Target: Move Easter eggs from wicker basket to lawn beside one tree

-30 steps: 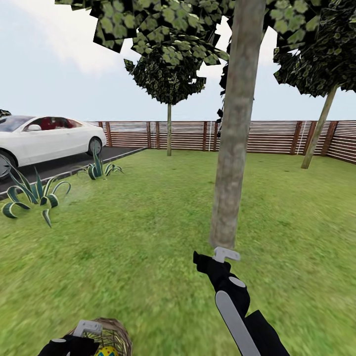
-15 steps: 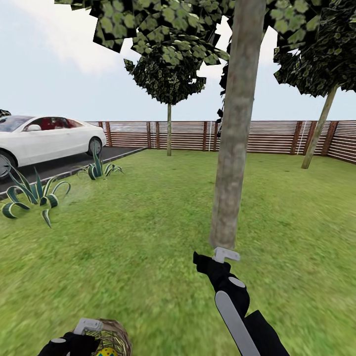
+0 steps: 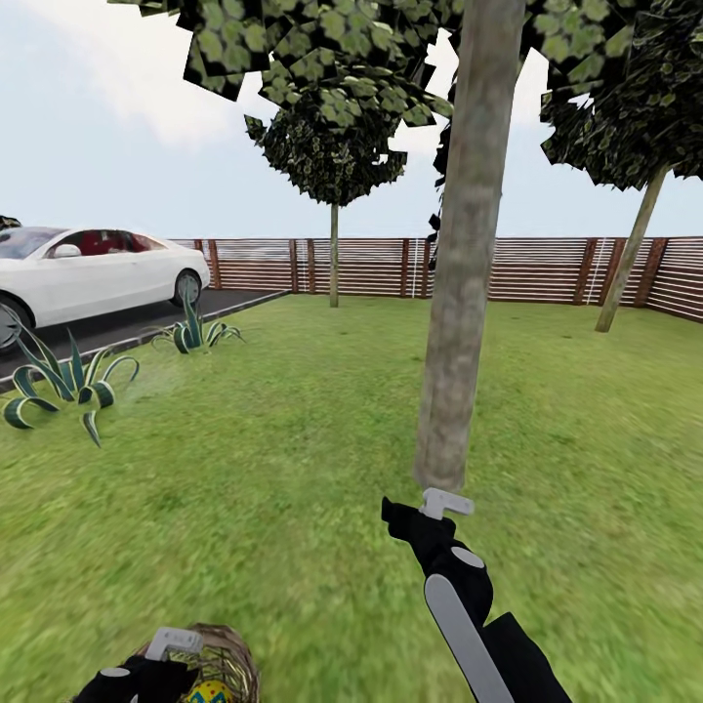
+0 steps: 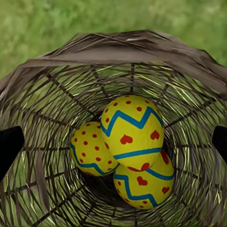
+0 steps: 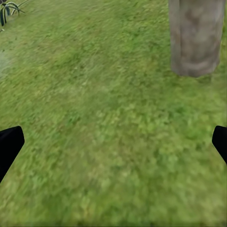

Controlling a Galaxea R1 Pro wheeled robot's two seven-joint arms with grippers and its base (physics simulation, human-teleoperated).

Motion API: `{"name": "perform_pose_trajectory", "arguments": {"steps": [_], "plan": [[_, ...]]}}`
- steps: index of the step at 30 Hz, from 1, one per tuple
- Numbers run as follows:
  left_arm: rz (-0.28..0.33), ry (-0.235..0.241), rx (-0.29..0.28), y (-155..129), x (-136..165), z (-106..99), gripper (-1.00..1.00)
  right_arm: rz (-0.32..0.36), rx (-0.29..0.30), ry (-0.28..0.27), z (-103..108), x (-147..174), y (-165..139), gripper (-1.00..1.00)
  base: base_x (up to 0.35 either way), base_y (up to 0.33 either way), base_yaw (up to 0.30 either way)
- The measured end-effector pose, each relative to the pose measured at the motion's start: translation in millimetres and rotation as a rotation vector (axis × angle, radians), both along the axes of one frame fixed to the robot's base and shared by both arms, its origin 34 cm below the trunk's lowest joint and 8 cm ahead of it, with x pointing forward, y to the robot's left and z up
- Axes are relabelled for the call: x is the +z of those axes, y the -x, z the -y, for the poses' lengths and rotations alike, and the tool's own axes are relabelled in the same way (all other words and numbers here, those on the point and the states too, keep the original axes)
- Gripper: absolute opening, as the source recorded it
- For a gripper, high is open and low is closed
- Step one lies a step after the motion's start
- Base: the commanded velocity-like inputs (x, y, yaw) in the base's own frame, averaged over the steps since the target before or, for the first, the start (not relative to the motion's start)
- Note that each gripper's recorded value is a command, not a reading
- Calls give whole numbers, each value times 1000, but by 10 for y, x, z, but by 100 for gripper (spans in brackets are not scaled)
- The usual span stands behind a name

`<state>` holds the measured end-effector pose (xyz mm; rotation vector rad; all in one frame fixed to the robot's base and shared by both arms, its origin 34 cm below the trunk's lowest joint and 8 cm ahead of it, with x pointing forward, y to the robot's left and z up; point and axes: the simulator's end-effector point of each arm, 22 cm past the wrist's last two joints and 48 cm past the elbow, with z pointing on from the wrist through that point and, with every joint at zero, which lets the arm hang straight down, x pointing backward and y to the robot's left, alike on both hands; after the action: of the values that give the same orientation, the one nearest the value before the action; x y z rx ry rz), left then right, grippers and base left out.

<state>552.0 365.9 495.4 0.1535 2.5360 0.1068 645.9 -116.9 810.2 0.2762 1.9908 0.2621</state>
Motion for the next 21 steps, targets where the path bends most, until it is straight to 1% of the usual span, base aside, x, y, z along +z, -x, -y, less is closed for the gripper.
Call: {"name": "perform_pose_trajectory", "arguments": {"steps": [21], "plan": [[-2,0,1,76,-432,-3,100,1,1,0,-6,-421,69,100,0,0,0]]}}
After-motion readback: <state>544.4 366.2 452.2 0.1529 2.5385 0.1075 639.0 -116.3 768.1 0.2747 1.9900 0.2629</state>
